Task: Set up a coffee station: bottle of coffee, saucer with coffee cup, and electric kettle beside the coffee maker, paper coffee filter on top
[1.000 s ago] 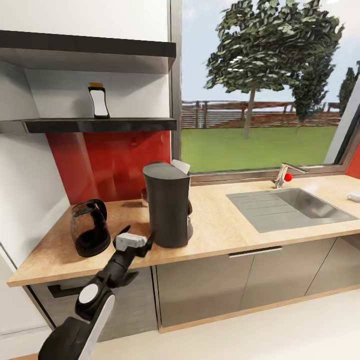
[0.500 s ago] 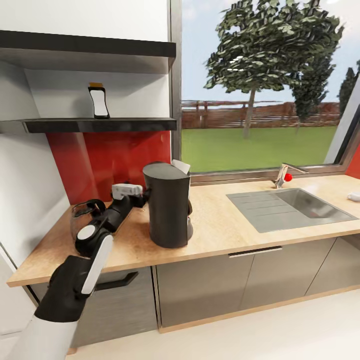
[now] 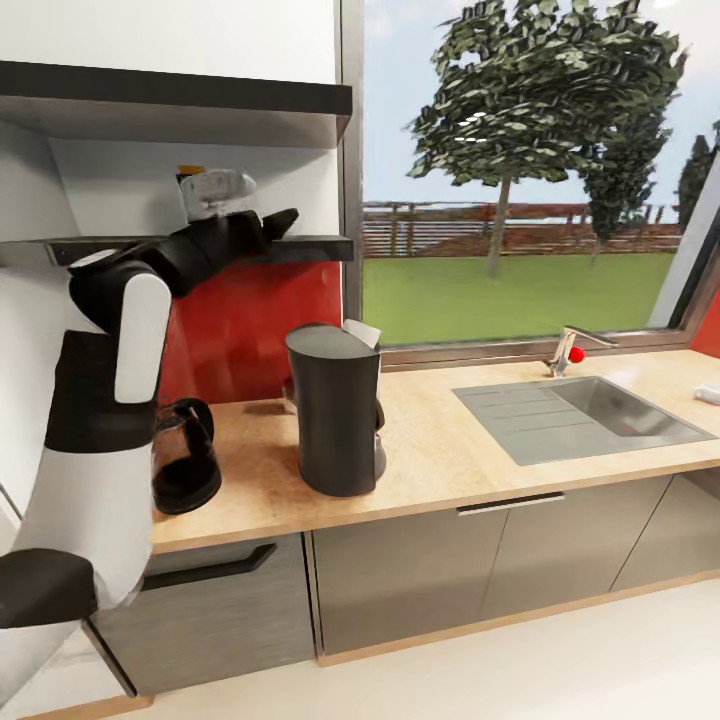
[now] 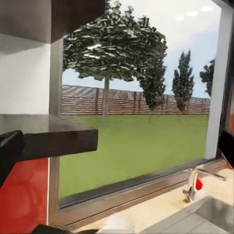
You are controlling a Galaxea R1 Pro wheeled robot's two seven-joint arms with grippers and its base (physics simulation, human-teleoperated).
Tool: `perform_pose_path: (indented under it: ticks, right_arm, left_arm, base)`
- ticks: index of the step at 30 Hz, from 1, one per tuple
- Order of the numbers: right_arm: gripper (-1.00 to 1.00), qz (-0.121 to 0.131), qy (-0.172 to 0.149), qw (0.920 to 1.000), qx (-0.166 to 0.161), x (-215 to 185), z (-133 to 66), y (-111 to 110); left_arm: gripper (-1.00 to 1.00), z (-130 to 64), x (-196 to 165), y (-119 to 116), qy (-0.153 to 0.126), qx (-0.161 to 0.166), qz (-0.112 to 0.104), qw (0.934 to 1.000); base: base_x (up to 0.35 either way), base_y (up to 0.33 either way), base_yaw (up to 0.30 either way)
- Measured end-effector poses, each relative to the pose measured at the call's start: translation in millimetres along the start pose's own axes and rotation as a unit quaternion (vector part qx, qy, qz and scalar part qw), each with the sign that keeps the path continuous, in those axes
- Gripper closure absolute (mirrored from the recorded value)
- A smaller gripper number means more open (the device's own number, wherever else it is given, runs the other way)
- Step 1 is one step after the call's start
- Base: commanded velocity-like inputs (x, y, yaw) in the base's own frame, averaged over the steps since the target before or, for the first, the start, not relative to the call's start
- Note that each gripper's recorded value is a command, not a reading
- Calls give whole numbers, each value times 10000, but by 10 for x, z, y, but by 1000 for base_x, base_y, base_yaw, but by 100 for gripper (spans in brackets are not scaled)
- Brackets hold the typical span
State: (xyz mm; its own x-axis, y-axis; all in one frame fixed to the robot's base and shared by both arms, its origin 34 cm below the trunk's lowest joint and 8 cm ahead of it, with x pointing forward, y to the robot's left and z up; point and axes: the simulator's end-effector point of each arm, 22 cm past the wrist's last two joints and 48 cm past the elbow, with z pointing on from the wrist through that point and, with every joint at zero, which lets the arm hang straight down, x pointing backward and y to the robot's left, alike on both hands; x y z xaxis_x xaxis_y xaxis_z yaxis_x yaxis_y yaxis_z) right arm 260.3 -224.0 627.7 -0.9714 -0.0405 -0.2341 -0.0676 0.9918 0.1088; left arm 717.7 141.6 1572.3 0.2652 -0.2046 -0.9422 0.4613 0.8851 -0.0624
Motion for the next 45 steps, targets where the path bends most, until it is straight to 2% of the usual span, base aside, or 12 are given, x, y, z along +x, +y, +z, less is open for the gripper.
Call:
perform_pose_path:
  ticks: [2,5,11,12,15,17,22,26,30,34,40,45]
  right_arm:
    - [-100,-4,-2,10000,3,-1,0,-5]
    - [-100,-7,-4,10000,6,-2,0,-9]
    - [-100,-7,-5,10000,7,-2,0,-10]
    - [-100,-8,-6,10000,7,-4,0,-10]
    - [-100,-3,-7,10000,14,-6,0,-17]
    - [-100,-6,-3,10000,17,-3,0,-21]
    - [-100,-9,-4,10000,10,-2,-1,-17]
    - [-100,-21,-1,10000,96,1,-12,-140]
    - [-100,-52,20,9995,304,22,-54,-467]
    - [-100,-61,50,9994,348,51,-66,-541]
    - [-100,-65,150,9990,418,142,-89,-650]
    - [-100,-47,310,9969,715,297,-138,-882]
  left_arm:
    - [-100,55,-249,85,-76,-120,102,9998]
    - [-100,113,-556,460,-115,-655,284,9974]
    - [-100,310,-840,1096,36,-1667,476,9848]
    - [-100,336,-849,1188,54,-1839,571,9813]
    - [-100,387,-865,1522,-44,-2485,1153,9617]
    - [-100,521,-659,1681,83,-2796,1569,9472]
    - [-100,695,-434,1926,374,-3084,2103,9270]
    - [-100,762,-384,2111,569,-3181,2210,9202]
    - [-100,709,-594,2241,319,-3443,2274,9104]
    - [-100,595,-907,2365,82,-3729,2284,8993]
    - [-100,460,-999,2555,50,-3910,2258,8922]
    - [-100,312,-988,2772,-6,-4093,1739,8957]
  base:
    - [0,0,0]
    - [0,0,0]
    - [0,0,0]
    - [0,0,0]
    - [0,0,0]
    - [0,0,0]
    - [0,0,0]
    - [0,0,0]
    - [0,0,0]
    - [0,0,0]
    - [0,0,0]
    - [0,0,0]
